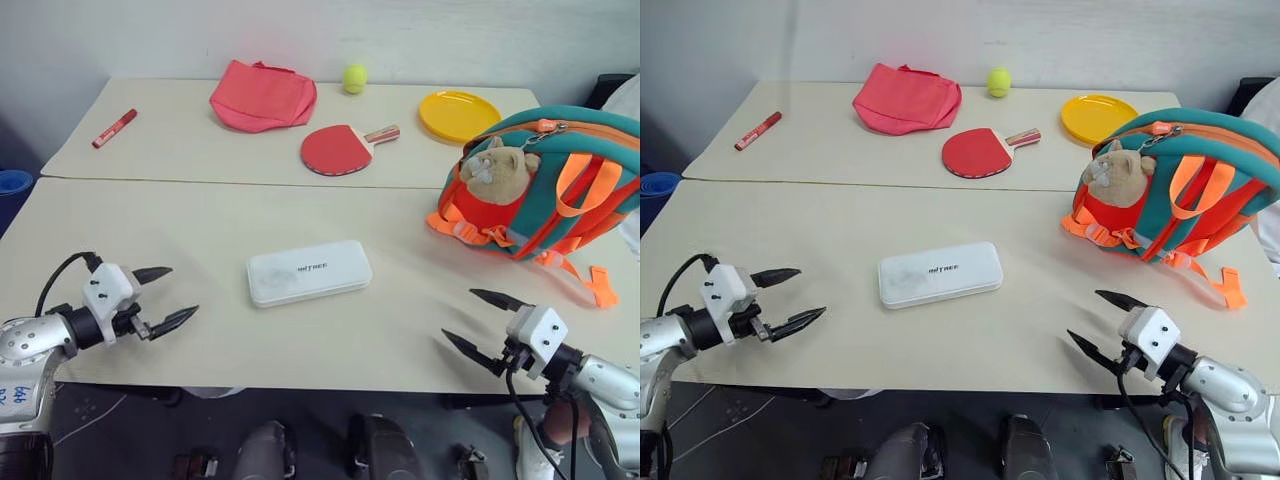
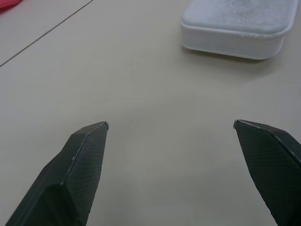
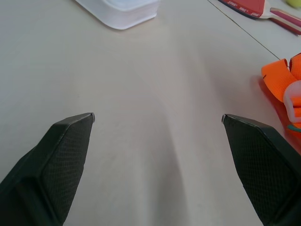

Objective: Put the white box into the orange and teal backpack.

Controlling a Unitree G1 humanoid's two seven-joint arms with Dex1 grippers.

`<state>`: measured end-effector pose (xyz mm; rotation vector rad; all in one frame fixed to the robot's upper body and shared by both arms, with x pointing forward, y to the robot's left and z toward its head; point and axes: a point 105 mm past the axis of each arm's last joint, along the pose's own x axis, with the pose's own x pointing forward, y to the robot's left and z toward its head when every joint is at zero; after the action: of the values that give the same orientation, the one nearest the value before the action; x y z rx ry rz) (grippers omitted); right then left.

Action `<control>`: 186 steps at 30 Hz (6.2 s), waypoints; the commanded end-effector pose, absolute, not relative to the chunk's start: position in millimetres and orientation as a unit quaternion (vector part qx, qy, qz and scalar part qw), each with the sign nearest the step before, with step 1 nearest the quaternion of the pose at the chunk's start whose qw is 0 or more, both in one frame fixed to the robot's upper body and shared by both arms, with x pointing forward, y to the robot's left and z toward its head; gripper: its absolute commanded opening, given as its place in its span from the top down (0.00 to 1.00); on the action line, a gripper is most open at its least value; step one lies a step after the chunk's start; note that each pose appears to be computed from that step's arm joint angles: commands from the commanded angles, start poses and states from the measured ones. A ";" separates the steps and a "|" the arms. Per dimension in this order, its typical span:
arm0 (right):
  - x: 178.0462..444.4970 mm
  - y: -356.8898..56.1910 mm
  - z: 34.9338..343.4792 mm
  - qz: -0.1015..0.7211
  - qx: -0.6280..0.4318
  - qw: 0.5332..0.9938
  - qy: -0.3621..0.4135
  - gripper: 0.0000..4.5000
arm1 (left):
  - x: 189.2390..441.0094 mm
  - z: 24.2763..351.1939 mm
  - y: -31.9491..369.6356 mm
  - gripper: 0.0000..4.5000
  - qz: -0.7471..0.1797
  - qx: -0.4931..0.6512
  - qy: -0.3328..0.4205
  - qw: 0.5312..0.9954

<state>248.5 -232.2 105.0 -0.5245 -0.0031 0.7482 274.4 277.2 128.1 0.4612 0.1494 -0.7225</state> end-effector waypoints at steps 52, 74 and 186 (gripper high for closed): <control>298.5 -130.9 119.5 0.471 -0.256 0.844 -0.013 1.00 | 291.3 120.8 151.0 1.00 -0.442 0.096 0.094 0.887; 249.1 -213.7 89.2 0.383 -0.278 0.872 0.123 1.00 | 247.5 114.7 186.6 0.36 -0.467 -0.180 0.322 0.803; 184.7 -85.6 196.6 0.675 0.122 0.722 0.086 0.99 | 307.7 252.2 228.1 0.71 -0.550 -0.153 -0.071 0.818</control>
<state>207.3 -87.3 189.5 0.2299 0.1509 1.4100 318.7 230.4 230.8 -0.3710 -0.0607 -1.1284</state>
